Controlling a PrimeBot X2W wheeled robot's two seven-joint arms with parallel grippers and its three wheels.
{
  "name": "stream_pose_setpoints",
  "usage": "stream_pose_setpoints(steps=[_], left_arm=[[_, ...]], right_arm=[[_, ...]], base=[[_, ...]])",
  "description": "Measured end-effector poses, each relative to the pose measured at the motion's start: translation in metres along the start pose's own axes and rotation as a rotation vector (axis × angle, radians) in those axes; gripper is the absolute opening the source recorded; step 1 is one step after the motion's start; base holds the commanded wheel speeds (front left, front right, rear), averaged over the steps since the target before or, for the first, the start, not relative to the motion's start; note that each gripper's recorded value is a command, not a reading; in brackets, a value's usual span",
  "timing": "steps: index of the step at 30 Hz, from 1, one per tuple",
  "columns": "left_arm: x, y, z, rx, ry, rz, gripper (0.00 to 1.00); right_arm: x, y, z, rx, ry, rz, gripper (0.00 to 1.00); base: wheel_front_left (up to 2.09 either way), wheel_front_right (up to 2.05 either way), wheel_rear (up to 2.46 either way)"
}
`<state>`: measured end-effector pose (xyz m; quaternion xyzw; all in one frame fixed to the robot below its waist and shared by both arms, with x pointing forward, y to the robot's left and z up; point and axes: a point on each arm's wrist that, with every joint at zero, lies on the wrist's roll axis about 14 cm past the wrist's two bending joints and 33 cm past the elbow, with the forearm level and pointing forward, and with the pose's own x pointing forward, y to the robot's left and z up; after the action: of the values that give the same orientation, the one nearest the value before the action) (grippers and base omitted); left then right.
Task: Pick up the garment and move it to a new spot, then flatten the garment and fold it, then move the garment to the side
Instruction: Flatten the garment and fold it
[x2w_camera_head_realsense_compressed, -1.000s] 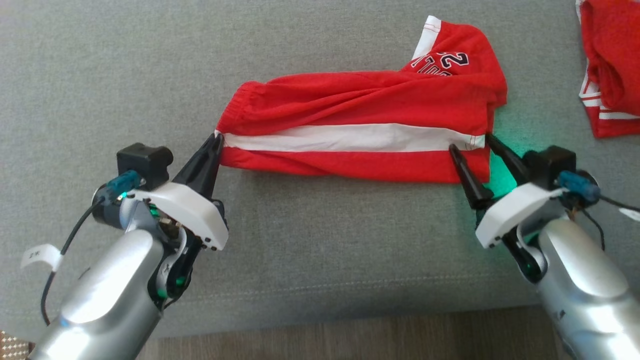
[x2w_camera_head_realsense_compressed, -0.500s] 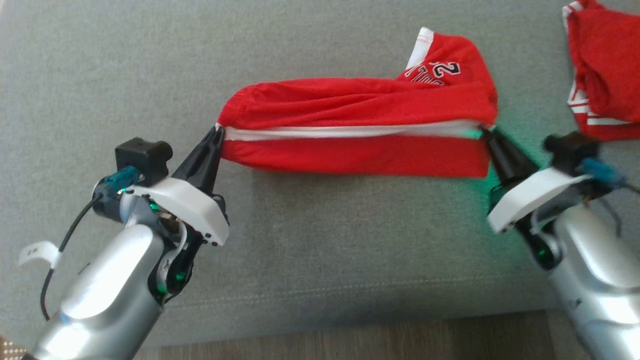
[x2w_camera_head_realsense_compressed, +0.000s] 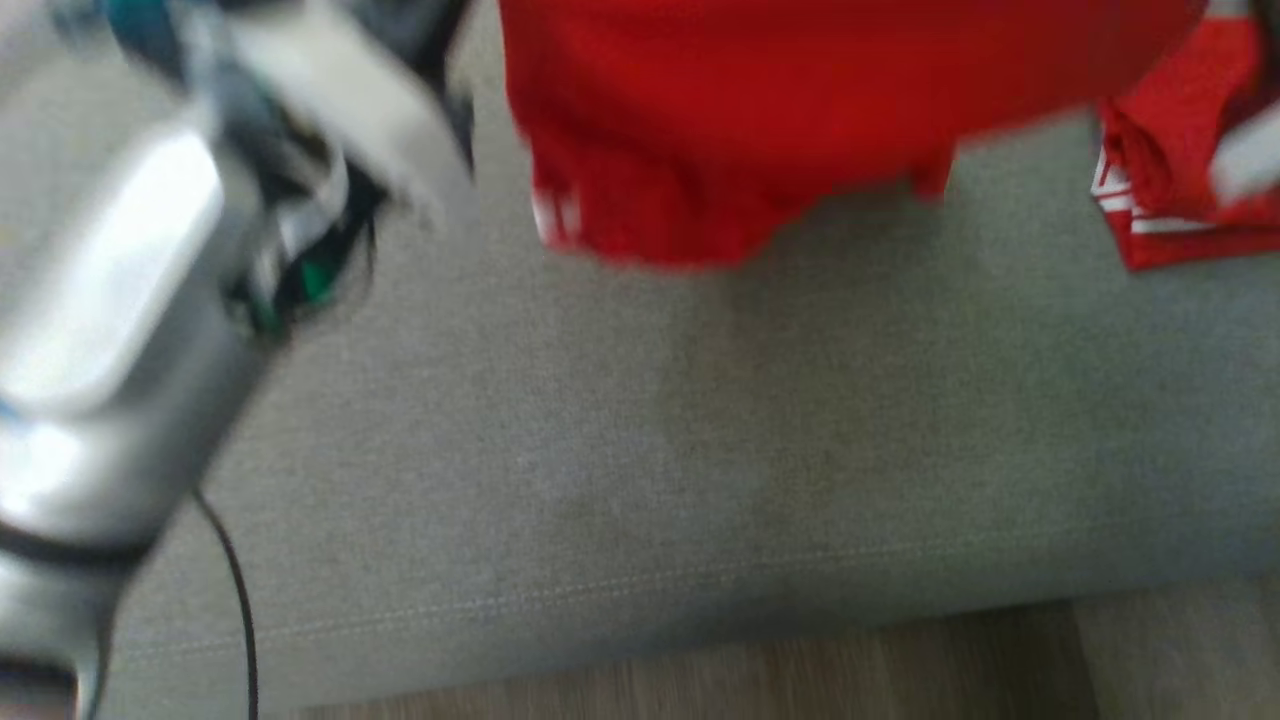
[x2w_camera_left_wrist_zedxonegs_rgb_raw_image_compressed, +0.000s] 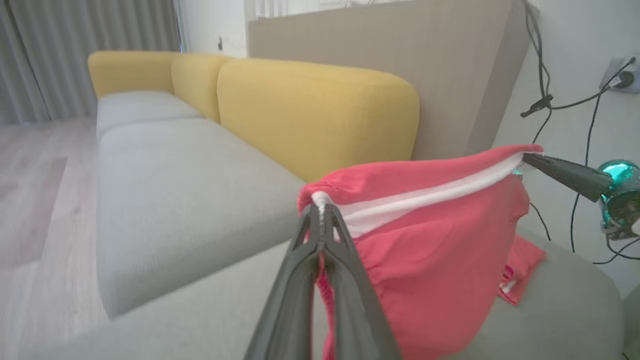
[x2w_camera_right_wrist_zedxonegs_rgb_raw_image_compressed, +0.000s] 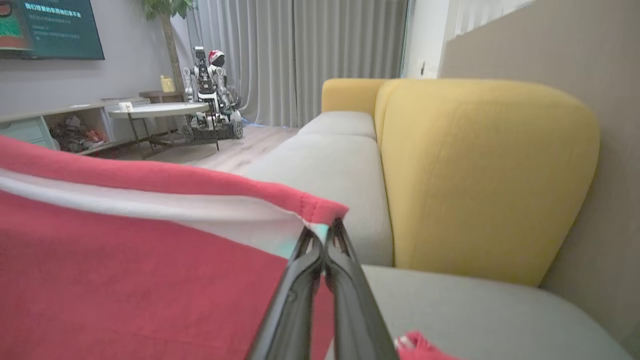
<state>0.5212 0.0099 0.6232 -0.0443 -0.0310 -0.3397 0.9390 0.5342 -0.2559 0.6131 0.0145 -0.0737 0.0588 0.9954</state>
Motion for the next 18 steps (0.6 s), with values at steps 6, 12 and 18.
stream_pose_setpoints(steps=[6,12,18], left_arm=[[0.070,0.023,0.045,0.161,-0.106,-0.012,0.00],[0.114,0.042,0.053,0.304,-0.207,0.000,0.00],[0.132,0.063,0.052,0.440,-0.317,0.033,0.00]], right_arm=[[0.068,-0.003,0.055,-0.075,-0.086,0.018,0.00],[0.108,-0.021,0.073,-0.138,-0.183,-0.026,0.00],[0.125,-0.025,0.069,-0.164,-0.276,-0.027,0.00]], base=[[0.00,0.00,0.00],[0.00,0.00,0.00],[0.00,0.00,0.00]])
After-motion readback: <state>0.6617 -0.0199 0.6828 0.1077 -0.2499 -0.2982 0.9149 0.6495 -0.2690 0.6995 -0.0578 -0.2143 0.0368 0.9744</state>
